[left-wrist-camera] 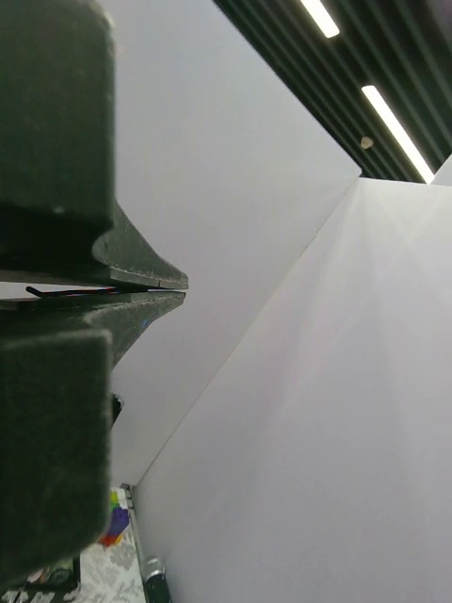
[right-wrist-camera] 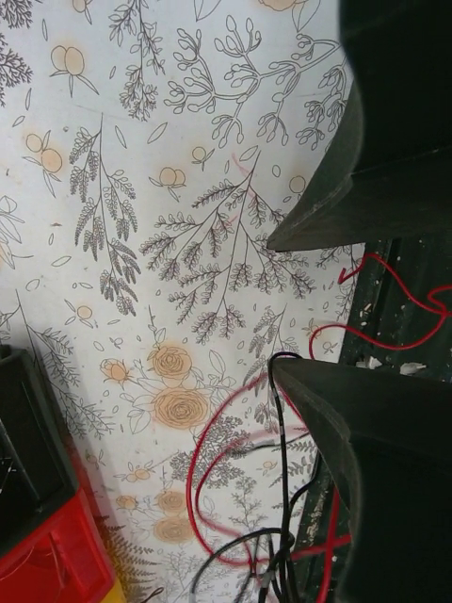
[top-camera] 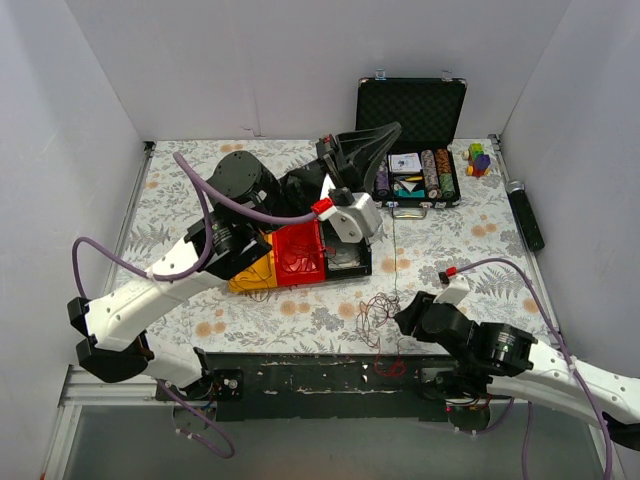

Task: Untangle the cables
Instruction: Untie the cable.

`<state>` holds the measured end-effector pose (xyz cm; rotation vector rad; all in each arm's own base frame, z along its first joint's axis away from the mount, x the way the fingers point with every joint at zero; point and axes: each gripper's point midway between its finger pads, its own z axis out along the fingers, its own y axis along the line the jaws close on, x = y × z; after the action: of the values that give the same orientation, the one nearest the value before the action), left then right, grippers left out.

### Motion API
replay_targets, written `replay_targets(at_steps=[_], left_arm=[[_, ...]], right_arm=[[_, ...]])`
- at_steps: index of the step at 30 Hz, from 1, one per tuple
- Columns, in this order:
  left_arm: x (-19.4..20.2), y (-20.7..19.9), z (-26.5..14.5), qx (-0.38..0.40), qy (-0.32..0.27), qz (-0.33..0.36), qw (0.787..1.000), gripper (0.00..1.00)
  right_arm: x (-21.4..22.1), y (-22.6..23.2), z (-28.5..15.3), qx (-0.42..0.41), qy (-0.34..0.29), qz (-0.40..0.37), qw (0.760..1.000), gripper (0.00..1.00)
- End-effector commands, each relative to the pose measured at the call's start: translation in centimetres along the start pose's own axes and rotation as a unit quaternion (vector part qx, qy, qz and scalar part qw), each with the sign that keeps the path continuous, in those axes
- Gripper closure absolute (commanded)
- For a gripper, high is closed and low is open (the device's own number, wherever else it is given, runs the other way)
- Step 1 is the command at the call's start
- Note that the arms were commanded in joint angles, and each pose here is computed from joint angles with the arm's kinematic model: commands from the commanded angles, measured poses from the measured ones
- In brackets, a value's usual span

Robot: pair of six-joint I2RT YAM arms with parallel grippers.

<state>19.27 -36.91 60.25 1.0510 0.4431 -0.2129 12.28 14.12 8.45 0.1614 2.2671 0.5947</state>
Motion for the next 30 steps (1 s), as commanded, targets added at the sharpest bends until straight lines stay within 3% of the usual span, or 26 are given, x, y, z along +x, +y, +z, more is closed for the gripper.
replay_targets(at_steps=[1,9,15,23,30], left_arm=[[-2.4,2.6,0.4,-0.034,-0.03,0.068,0.997,1.0],[-2.7,1.8,0.8,-0.033,-0.024,0.127,0.991,1.0],[-3.1,2.9,1.2,-0.063,-0.015,0.089,0.994,1.0],[-4.8,3.6,2.8,-0.073,-0.03,0.102,0.992,1.0],[-8.9,4.1,2.7,-0.085,-0.056,0.134,0.986,1.0]], right_arm=[[-1.7,0.9,-1.3,0.003,-0.005,-0.004,1.0,0.44],[-7.7,5.9,-5.0,-0.11,-0.089,-0.039,0.989,0.34],[-10.8,9.3,-6.9,-0.181,-0.148,-0.068,0.97,0.32],[-12.7,13.1,-6.6,-0.2,-0.177,-0.133,0.955,0.3],[-14.8,12.8,-4.4,-0.129,-0.238,-0.185,0.945,0.21]])
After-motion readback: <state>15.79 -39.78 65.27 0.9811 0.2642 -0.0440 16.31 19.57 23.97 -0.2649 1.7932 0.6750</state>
